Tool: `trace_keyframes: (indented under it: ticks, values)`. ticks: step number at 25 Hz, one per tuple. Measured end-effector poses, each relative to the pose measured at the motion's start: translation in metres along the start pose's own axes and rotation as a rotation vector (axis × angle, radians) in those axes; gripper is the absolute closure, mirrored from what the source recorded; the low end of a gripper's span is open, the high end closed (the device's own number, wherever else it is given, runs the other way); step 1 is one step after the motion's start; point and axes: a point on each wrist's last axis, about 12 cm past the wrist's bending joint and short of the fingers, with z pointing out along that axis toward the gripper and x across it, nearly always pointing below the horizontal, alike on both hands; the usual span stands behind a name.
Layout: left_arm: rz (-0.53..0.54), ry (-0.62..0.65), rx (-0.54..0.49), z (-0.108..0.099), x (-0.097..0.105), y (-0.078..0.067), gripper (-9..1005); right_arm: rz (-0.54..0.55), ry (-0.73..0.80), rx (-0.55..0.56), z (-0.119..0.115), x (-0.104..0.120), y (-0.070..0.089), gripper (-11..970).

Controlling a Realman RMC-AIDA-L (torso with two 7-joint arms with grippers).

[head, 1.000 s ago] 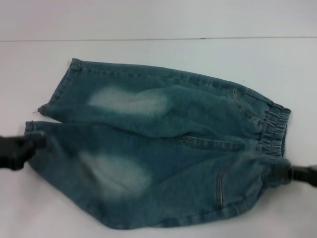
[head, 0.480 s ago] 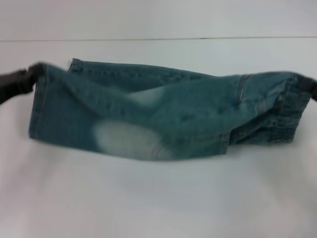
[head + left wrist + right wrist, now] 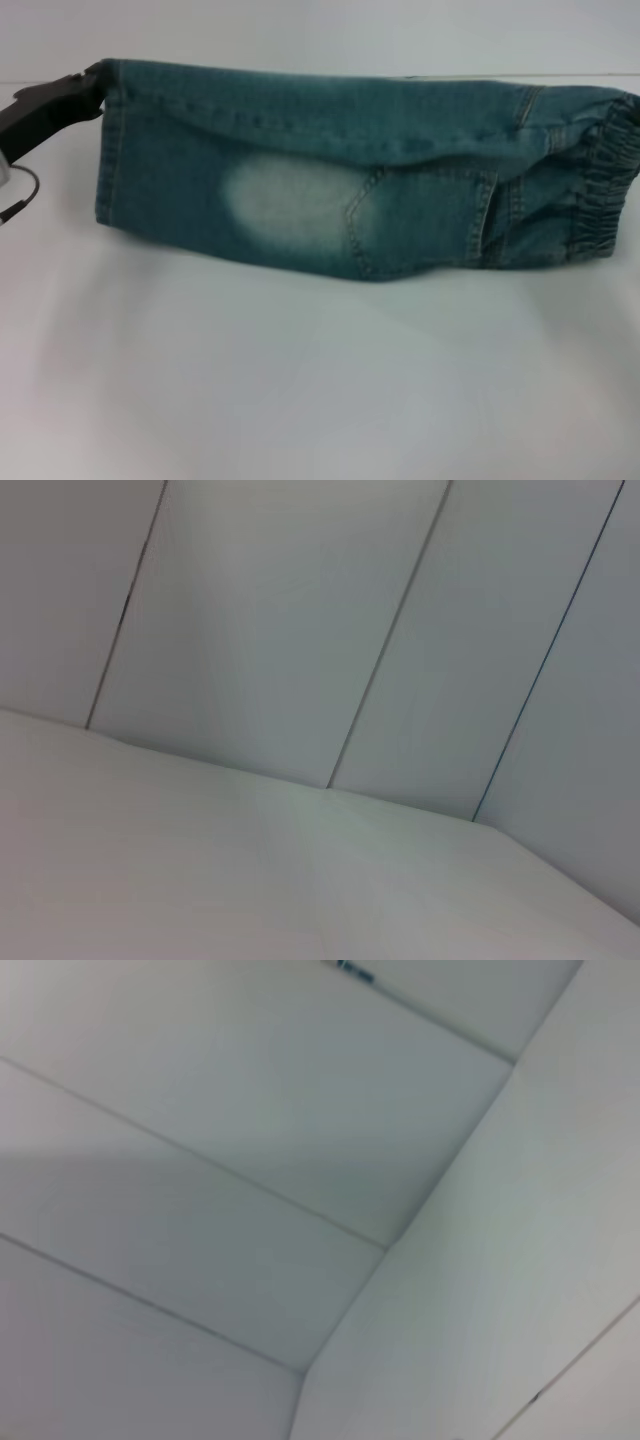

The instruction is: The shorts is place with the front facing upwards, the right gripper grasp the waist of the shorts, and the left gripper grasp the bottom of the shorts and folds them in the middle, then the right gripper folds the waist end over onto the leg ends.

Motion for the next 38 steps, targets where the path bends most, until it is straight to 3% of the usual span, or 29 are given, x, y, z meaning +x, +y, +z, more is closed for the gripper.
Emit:
trace_keyframes:
  ticks: [10, 17, 26, 29, 34, 38]
  values:
    - [0.081, 0.04, -0.023, 0.035, 0.004, -0.014, 994, -0.028, -0.018, 0.124, 0.027, 0.001, -0.009, 915]
    - [0.127, 0.061, -0.032, 0.043, 0.013, -0.024, 963, -0.165, -0.008, 0.2, 0.037, 0.006, -0.015, 806]
    - [0.114, 0.042, -0.011, 0.034, 0.014, -0.022, 822, -0.215, 0.014, 0.204, 0.011, -0.001, -0.02, 462]
    - [0.108, 0.035, 0.023, 0.031, 0.016, -0.024, 601, -0.198, 0.059, 0.191, -0.002, -0.001, -0.021, 318]
    - [0.091, 0.026, 0.083, 0.02, 0.024, -0.028, 373, -0.207, 0.061, 0.167, -0.029, 0.006, -0.023, 142]
    - [0.086, 0.027, 0.109, 0.011, 0.032, -0.029, 279, -0.223, 0.047, 0.168, -0.044, 0.014, -0.023, 94]
